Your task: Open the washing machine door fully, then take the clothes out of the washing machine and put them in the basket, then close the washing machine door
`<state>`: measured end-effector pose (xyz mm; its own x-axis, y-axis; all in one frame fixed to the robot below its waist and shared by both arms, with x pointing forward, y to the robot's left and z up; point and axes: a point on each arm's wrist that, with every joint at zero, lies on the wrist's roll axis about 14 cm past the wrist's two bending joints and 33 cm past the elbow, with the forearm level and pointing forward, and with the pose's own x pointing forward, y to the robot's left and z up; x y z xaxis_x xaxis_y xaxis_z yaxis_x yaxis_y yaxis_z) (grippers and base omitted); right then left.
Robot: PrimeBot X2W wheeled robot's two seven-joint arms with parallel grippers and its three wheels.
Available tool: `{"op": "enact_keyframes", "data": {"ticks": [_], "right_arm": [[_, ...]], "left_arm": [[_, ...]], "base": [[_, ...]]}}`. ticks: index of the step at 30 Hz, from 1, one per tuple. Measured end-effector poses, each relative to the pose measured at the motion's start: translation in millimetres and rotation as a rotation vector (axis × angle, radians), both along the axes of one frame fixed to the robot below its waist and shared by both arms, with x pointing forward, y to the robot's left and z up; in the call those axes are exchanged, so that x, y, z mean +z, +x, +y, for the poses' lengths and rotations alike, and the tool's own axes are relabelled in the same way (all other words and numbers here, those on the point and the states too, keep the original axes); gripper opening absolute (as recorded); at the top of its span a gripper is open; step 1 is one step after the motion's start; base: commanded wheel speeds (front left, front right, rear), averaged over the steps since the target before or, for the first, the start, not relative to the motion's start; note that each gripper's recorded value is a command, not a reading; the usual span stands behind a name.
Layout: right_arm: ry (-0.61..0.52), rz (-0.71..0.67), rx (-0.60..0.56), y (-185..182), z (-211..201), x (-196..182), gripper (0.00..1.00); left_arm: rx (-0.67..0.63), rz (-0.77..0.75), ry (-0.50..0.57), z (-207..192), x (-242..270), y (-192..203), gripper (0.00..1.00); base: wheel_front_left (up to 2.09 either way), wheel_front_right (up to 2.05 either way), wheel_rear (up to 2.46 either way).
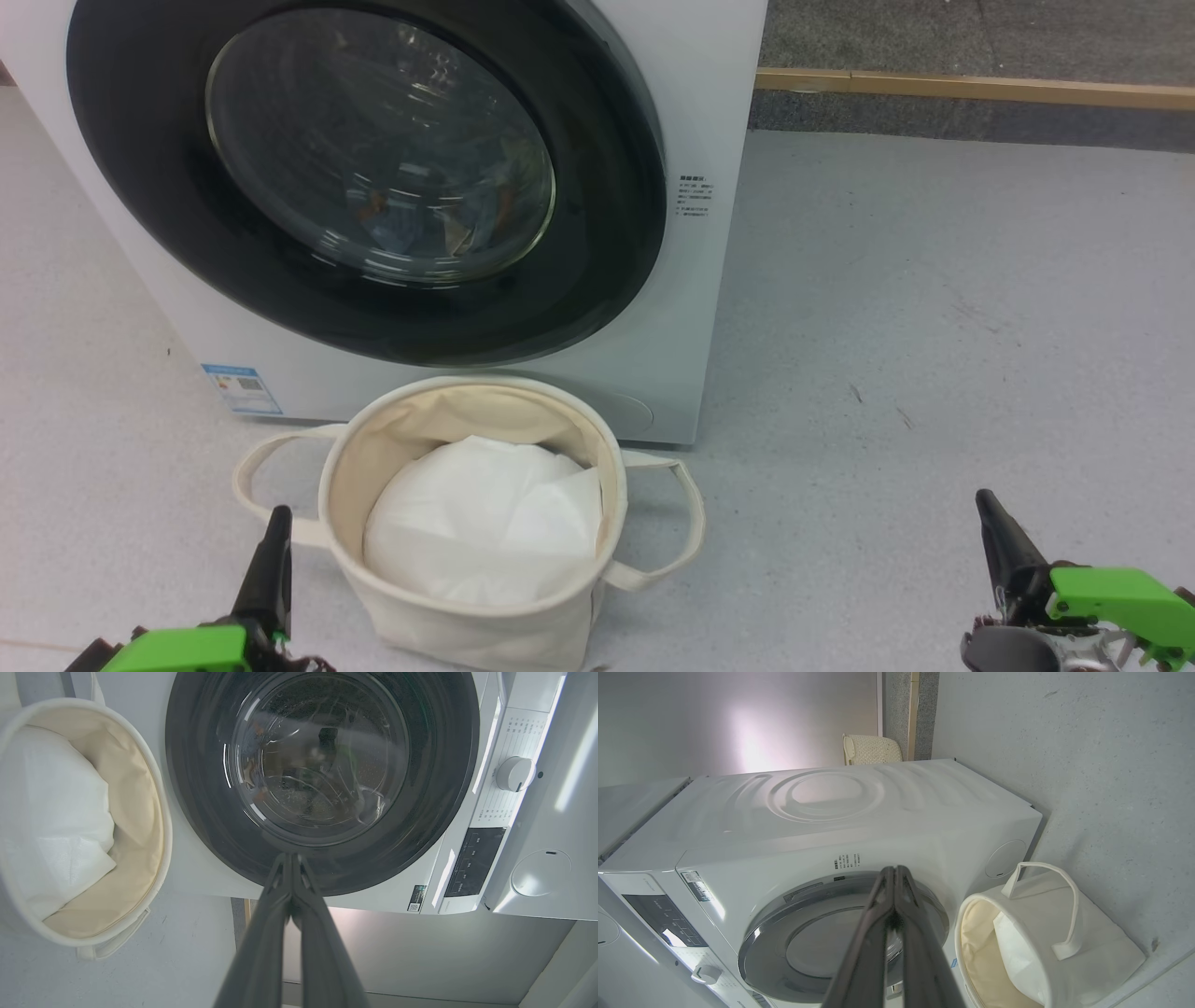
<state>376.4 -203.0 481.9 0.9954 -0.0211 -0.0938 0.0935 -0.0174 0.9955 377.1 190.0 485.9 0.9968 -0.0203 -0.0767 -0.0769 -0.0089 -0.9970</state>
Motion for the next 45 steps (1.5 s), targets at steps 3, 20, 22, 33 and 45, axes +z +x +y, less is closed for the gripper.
{"op": "enact_keyframes", "data": {"ticks": [3, 20, 22, 33, 45], "right_arm": [[0.0, 0.0, 0.0, 0, 0, 0, 0.0], [0.018, 0.141, -0.003, -25, 6, -46, 1.0], [0.011, 0.134, -0.002, -23, 6, -44, 1.0], [-0.017, 0.088, -0.022, -13, 4, -30, 1.0], [-0.145, 0.049, -0.008, -4, 8, -18, 1.0]], "left_arm": [[0.0, 0.0, 0.0, 0, 0, 0, 0.0], [0.01, 0.145, -0.017, -2, -47, -25, 1.0], [0.016, 0.139, -0.016, -1, -45, -24, 1.0], [0.045, 0.124, 0.036, 5, -40, -20, 1.0], [0.065, 0.076, 0.161, 12, -22, -12, 1.0]], "base": [[0.0, 0.0, 0.0], [0.0, 0.0, 0.0], [0.0, 0.0, 0.0], [0.0, 0.0, 0.0], [0.0, 0.0, 0.0]]}}
